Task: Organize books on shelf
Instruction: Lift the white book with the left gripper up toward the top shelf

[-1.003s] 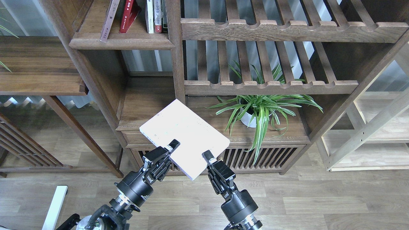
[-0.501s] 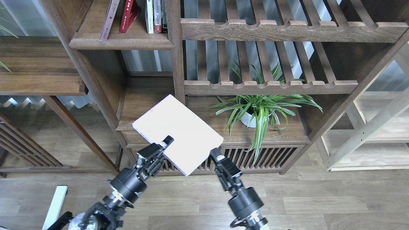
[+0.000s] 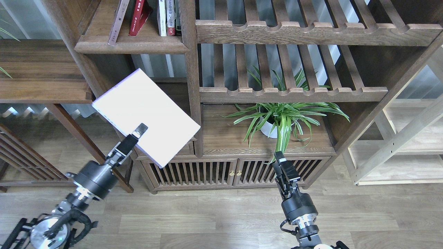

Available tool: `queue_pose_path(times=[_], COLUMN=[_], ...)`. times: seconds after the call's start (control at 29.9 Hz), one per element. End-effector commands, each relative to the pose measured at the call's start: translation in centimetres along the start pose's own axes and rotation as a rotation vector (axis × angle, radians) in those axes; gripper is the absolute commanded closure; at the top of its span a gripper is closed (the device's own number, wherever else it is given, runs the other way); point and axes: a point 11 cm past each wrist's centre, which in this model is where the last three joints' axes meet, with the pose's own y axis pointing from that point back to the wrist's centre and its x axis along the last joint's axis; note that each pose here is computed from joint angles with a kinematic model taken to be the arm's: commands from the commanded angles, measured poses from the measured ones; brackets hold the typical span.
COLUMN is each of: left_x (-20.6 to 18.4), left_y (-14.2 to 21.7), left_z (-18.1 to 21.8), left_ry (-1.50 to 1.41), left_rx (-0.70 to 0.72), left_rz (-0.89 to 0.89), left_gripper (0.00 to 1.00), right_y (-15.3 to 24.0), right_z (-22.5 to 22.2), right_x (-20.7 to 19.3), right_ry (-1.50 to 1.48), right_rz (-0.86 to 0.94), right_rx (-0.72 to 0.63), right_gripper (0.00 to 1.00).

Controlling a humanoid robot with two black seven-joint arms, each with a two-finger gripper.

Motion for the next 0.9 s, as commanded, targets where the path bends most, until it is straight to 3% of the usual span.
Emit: queue_pose_path(times=[0.0,0.6,0.87], left_x=[-1.3,-3.5,-4.7], left_y=[1.0,4.5,3.2], left_z=[1.7,9.4,12.0], left_ry=[-0.126,-0.383,-0.435], left_rx=[-0.046,-0.221,-0.233], left_rz=[0.01,0.075,0.041], left_gripper=[1.0,1.0,1.0], right_y=[-0.1,0.1,0.6], right_z=[-0.5,-0.2,0.1], right_x=[-0.1,-0.1,0.1], right_ry=[-0.001,-0.006,-0.014], right_rz=[-0.003,-0.014,-0.015], right_rx=[0.016,0.007,0.003], right_gripper=[0.34,0.33,0.33])
